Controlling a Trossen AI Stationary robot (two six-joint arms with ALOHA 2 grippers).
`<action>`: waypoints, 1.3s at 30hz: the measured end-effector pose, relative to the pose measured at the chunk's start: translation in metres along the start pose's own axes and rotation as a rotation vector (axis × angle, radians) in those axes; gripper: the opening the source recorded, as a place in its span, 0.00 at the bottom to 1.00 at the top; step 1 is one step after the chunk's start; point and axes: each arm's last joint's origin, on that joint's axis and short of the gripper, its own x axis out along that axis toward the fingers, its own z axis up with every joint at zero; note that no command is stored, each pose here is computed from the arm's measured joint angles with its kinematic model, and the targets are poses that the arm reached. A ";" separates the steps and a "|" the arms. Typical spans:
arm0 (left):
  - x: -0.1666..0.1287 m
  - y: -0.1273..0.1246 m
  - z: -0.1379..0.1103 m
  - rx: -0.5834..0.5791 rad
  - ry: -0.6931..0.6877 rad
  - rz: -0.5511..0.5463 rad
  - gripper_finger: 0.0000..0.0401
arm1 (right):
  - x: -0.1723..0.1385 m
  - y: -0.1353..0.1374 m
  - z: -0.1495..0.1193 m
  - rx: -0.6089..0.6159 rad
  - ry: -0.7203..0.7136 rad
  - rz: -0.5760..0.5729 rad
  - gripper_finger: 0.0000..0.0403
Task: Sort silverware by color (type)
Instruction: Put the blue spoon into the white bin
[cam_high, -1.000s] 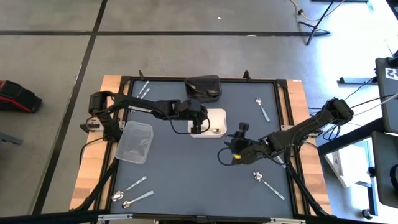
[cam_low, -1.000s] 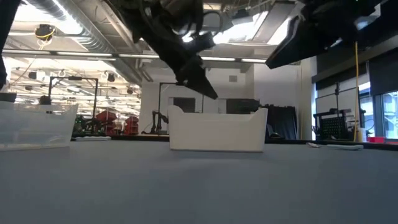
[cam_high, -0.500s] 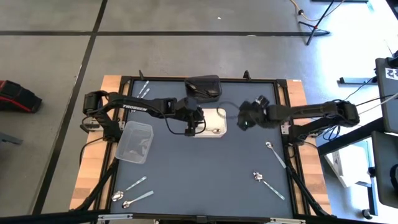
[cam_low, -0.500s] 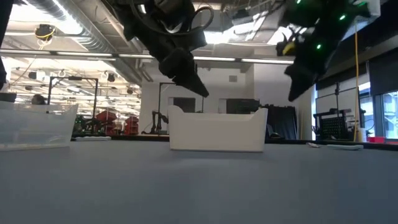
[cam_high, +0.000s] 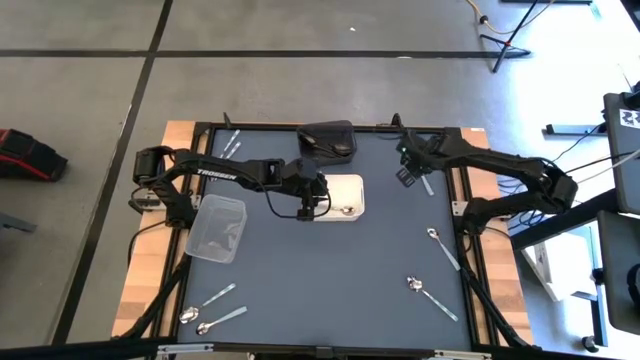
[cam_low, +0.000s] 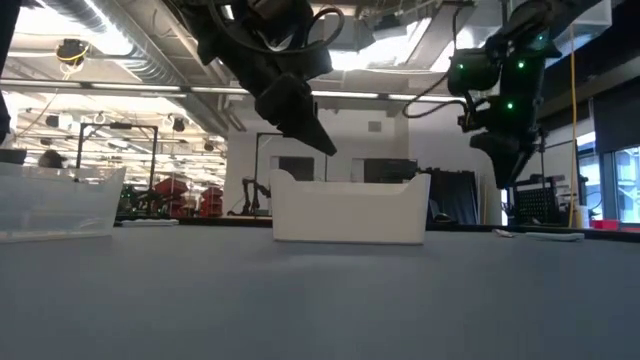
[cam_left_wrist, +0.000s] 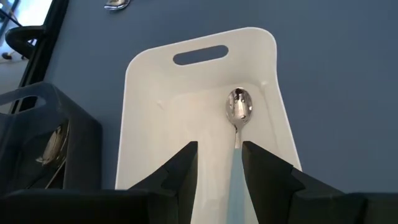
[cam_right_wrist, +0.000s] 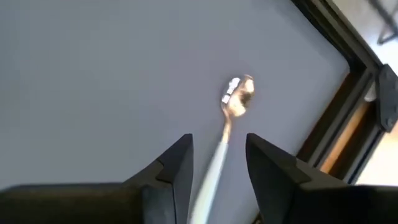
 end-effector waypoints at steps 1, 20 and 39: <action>0.000 0.000 0.000 0.000 0.001 0.000 0.30 | 0.002 -0.005 0.001 0.008 0.008 0.000 0.34; 0.000 0.000 0.000 0.000 0.000 0.001 0.30 | 0.073 -0.027 0.008 0.068 0.349 0.031 0.34; 0.000 0.000 0.000 0.000 0.000 0.000 0.30 | 0.101 -0.020 0.007 0.001 0.455 0.117 0.10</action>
